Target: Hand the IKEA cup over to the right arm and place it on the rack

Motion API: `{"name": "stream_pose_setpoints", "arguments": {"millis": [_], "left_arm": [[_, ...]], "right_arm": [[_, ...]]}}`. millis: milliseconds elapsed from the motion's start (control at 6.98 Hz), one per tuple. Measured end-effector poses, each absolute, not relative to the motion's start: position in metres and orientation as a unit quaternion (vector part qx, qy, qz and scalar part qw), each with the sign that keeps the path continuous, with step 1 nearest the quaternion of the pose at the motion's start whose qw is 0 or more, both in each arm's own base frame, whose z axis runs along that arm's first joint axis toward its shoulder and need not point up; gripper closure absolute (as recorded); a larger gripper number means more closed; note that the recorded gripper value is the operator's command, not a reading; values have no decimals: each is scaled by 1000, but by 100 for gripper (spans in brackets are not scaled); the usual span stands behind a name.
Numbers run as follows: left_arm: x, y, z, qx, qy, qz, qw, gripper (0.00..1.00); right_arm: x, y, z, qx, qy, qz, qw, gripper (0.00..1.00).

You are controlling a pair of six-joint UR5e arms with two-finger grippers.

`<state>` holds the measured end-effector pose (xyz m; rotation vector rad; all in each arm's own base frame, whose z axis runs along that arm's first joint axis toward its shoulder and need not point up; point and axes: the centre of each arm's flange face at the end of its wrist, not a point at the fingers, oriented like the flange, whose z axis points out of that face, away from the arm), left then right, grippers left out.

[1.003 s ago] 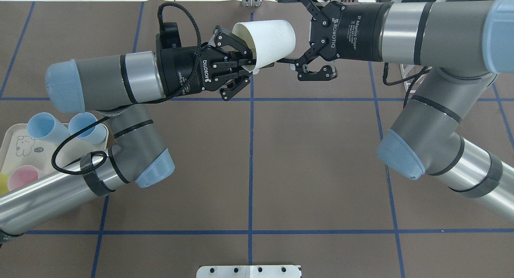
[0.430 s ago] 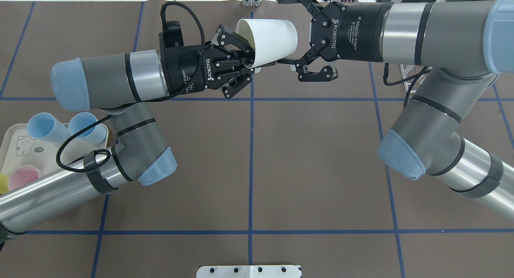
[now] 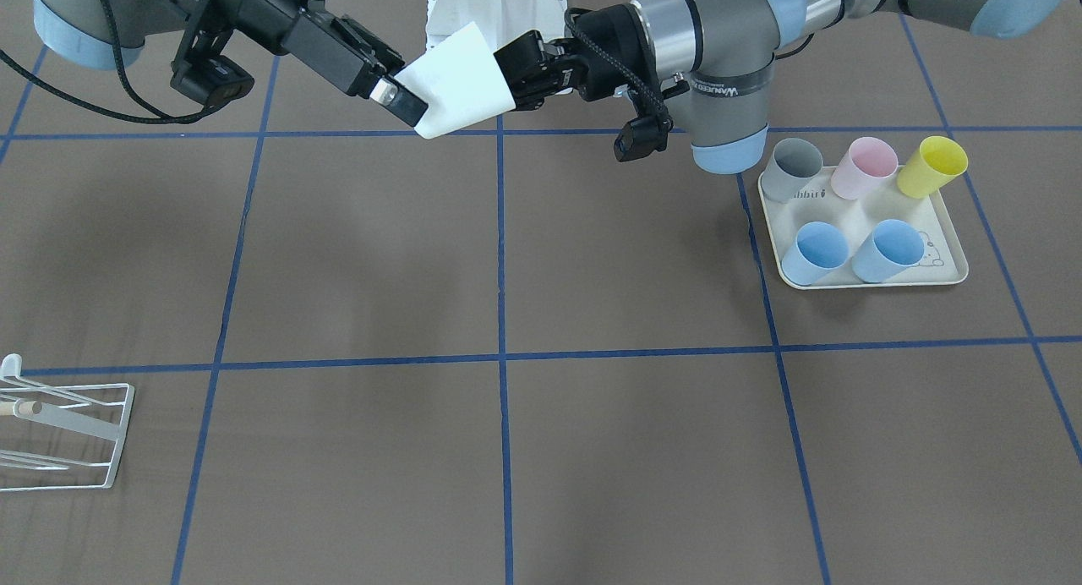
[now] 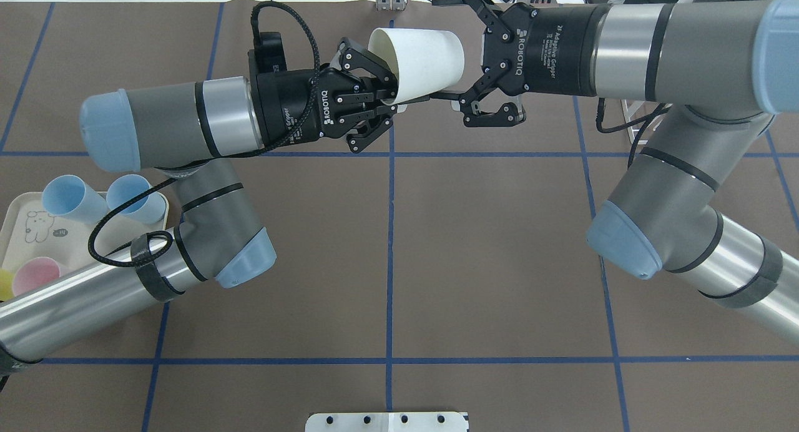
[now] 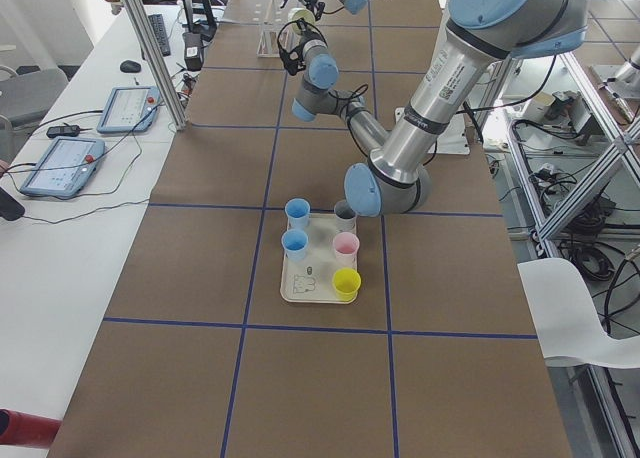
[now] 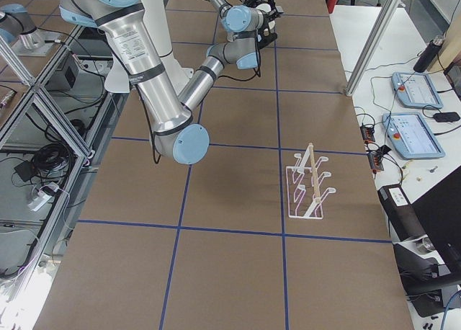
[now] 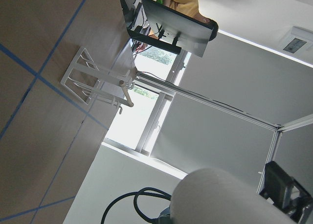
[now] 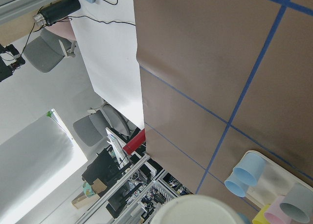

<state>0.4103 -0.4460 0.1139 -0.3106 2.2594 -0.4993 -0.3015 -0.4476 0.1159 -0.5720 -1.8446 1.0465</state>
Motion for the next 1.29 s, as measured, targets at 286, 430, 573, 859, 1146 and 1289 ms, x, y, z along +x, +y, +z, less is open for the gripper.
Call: {"name": "stream_pose_setpoints", "arguments": {"millis": [286,430,573,859,1146,1289], "left_arm": [[409,-448,113,-120,891,-198,391,100],[408,-448,113,-120,891,-199,391,100],[408,-448,111,-119,891,-198,390,100],[408,-448,108,-119,893,-197,388,100],[408,-449,106,-119,892,-198,388,100],[409,-450,105,-119,891,-200,390,98]], "right_arm": [[-299,-445,117,-232,-748,422,456,1],[-299,-444,117,-233,-748,422,456,1],[-299,-443,118,-233,-748,422,457,2],[-299,-443,118,-234,-747,422,458,33],[-299,-443,118,-234,-747,422,458,100],[-298,-442,118,-233,-747,422,457,100]]}}
